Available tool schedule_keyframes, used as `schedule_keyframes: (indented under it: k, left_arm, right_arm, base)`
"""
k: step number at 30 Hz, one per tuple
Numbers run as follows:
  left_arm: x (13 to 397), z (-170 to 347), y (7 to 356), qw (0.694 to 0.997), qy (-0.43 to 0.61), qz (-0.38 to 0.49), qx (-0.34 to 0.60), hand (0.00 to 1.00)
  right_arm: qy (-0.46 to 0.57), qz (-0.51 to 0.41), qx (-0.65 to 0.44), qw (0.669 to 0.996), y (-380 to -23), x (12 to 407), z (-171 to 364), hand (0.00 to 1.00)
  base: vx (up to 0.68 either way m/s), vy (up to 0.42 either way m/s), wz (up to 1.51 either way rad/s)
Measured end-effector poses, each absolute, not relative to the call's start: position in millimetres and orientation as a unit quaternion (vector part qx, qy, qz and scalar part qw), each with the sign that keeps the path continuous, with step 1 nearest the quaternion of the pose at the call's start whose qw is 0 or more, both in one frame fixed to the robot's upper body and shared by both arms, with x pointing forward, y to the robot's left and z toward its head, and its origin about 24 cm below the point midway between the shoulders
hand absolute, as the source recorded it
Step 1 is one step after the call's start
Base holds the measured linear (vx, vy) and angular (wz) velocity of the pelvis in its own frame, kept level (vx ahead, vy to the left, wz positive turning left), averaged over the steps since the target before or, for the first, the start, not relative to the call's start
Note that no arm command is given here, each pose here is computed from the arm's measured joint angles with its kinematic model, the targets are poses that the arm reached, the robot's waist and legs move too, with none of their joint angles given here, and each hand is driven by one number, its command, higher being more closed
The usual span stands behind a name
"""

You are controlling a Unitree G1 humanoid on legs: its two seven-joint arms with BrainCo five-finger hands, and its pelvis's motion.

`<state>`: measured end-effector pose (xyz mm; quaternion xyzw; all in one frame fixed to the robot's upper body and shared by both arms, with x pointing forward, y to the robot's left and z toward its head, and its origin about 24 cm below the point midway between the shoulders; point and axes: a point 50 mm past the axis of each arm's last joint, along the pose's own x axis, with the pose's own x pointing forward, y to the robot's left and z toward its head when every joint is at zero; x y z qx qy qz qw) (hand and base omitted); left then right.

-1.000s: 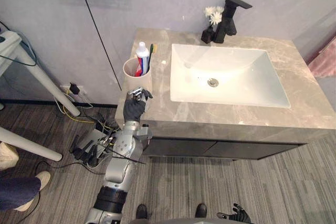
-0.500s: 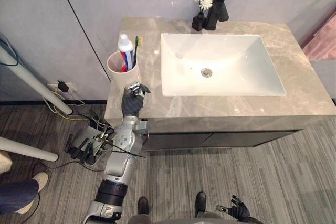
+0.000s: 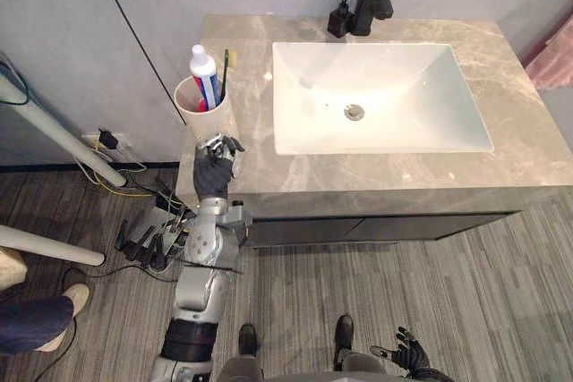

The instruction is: Organize washtable

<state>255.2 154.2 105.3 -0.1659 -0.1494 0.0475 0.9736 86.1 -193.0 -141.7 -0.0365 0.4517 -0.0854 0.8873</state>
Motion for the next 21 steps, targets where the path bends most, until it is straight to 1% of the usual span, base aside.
schedule_keyframes:
  k: [7,13,21]
  left_arm:
    - [240.6,102.7,162.0,0.972,-0.150,0.064,-0.170,1.00]
    - [240.9,103.9,170.4,0.969,-0.156,0.084,-0.170,1.00]
    - [250.6,122.8,188.1,0.959,-0.198,0.136,-0.149,1.00]
  right_arm:
    - [0.451,-0.082,-0.035,0.888,-192.7,85.8,-141.6,0.00]
    - [0.453,-0.080,-0.039,0.887,-195.4,83.4,-141.4,0.00]
    - [0.462,-0.077,-0.039,0.883,-196.1,76.0,-142.8,0.00]
  base:
    - [0.00,0.000,0.00]
    - [0.00,0.000,0.00]
    - [-0.01,-0.007,-0.02]
